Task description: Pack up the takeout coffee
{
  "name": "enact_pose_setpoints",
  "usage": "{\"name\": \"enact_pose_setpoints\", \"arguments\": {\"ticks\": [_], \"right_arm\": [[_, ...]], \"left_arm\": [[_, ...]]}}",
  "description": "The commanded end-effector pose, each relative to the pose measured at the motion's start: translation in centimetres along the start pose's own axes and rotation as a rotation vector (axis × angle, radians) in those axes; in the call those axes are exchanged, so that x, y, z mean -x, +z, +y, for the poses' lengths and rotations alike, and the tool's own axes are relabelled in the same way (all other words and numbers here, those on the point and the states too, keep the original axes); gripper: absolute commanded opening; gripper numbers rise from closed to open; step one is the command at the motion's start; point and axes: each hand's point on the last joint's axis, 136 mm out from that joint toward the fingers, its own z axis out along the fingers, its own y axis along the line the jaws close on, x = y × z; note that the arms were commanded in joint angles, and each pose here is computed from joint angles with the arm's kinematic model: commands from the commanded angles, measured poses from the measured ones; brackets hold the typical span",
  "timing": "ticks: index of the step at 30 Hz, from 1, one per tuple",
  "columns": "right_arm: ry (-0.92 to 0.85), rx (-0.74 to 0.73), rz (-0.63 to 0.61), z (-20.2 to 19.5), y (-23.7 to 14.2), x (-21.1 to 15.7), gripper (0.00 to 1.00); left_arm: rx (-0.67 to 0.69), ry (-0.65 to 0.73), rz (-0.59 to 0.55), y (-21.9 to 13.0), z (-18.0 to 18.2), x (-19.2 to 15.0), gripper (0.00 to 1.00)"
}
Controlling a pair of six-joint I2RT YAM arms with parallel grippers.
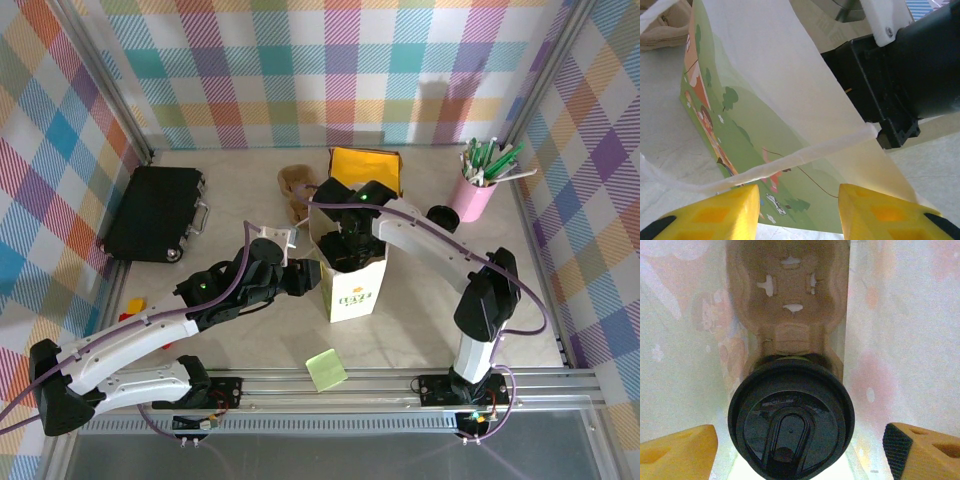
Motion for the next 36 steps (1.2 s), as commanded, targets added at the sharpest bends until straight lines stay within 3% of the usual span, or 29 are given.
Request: {"name": "enact_pose_setpoints", "arguments": {"ticks": [1,36], "right_arm": [[0.02,0.022,-0.049,0.0,-2.6,0.3,0.87],[0.03,0.2,-0.264,0.8,-12.2,2.0,0.87]], "left_arm": [[0.012,0.015,0.003,0.0,0.1,-0.2,0.45],[0.016,0.012,0.008,0.2,0.1,-0.2,0.45]]}}
